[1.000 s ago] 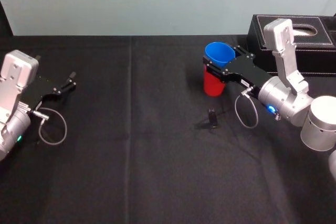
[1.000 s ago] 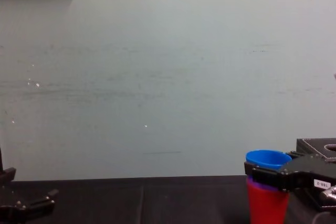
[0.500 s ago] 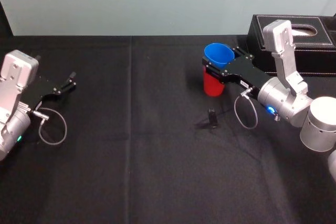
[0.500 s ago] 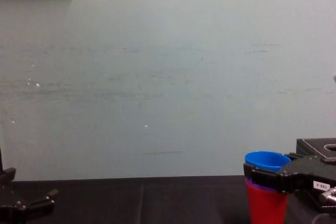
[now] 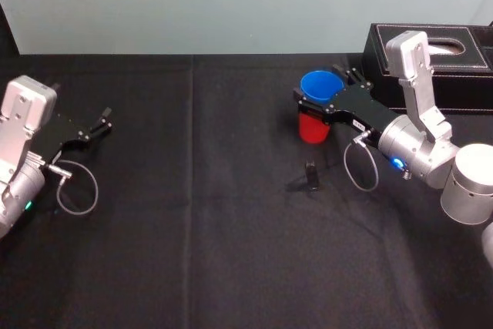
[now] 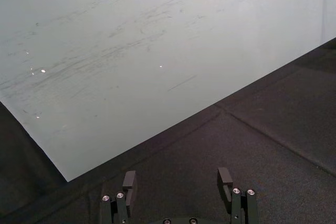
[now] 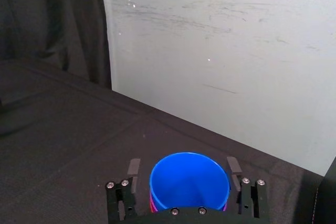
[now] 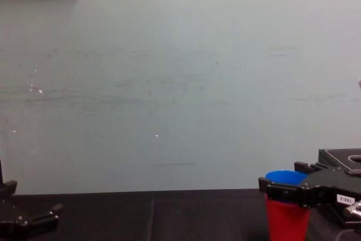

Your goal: Stack the three plastic cups sequentially using one hand.

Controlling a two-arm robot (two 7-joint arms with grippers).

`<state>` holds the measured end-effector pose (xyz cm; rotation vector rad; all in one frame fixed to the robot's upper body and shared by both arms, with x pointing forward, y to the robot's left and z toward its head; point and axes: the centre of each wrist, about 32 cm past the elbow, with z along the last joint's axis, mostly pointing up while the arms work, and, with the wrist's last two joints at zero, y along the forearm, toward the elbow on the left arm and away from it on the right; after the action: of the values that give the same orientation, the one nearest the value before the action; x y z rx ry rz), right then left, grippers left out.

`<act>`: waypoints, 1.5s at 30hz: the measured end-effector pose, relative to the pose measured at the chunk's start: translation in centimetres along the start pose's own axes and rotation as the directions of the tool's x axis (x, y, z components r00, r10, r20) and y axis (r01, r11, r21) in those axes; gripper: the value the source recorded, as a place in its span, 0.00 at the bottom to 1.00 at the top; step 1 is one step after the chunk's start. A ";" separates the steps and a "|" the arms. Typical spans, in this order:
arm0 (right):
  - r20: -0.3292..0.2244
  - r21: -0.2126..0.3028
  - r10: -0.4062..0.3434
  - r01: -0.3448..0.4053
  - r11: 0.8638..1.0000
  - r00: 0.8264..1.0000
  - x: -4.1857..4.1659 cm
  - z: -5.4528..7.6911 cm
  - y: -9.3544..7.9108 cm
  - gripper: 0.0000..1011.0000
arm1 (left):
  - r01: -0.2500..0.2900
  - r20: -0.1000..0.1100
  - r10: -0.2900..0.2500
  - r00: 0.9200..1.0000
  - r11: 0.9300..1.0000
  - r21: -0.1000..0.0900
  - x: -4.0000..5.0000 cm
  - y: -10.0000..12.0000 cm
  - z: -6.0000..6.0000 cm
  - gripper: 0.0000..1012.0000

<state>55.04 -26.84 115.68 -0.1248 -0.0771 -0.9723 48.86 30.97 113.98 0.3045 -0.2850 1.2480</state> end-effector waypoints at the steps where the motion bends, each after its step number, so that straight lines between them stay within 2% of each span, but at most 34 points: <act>1: 0.000 0.000 0.000 0.000 1.000 1.000 0.00 0.0 0.0 0.99 | 0.000 0.000 0.000 1.000 1.000 0.000 0.00 0.0 0.0 0.99; 6: 0.000 0.000 0.000 0.000 1.000 1.000 0.00 0.0 0.0 0.99 | 0.000 0.000 0.000 1.000 1.000 0.000 0.00 0.0 0.0 0.99; 11: 0.028 0.032 -0.007 0.006 0.999 1.000 -0.35 0.5 -0.6 0.99 | 0.000 0.000 0.000 1.000 1.000 0.000 0.00 0.0 0.0 0.99; 15: 0.032 0.054 -0.017 0.015 0.998 0.999 -0.67 1.0 -1.5 0.99 | 0.000 0.000 0.000 1.000 1.000 0.000 0.00 0.0 0.0 0.99; 23: -0.005 0.066 -0.012 0.012 0.998 1.000 -1.67 1.4 -4.0 0.99 | 0.000 0.000 0.000 1.000 1.000 0.000 0.00 0.0 0.0 0.99; 34: -0.045 0.042 -0.072 0.074 0.996 0.996 -4.18 0.1 -7.8 0.99 | 0.000 0.000 0.000 1.000 1.000 0.000 0.00 0.0 0.0 0.99; 41: -0.060 0.033 -0.098 0.100 0.994 0.993 -5.41 -0.5 -9.0 0.99 | 0.000 0.000 0.000 1.000 1.000 0.000 0.00 0.0 0.0 0.99; 43: -0.060 0.029 -0.099 0.101 0.994 0.993 -5.54 -0.6 -9.1 0.99 | 0.000 0.000 0.000 1.000 1.000 0.000 0.00 0.0 0.0 0.99; 45: -0.059 0.012 -0.106 0.107 0.994 0.993 -6.12 -1.0 -9.5 0.99 | 0.000 0.000 0.000 1.000 1.000 0.000 0.00 0.0 0.0 0.99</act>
<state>43.80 -27.25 114.60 -0.0791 -0.0382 -1.0814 48.86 30.97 113.98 0.3045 -0.2850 1.2480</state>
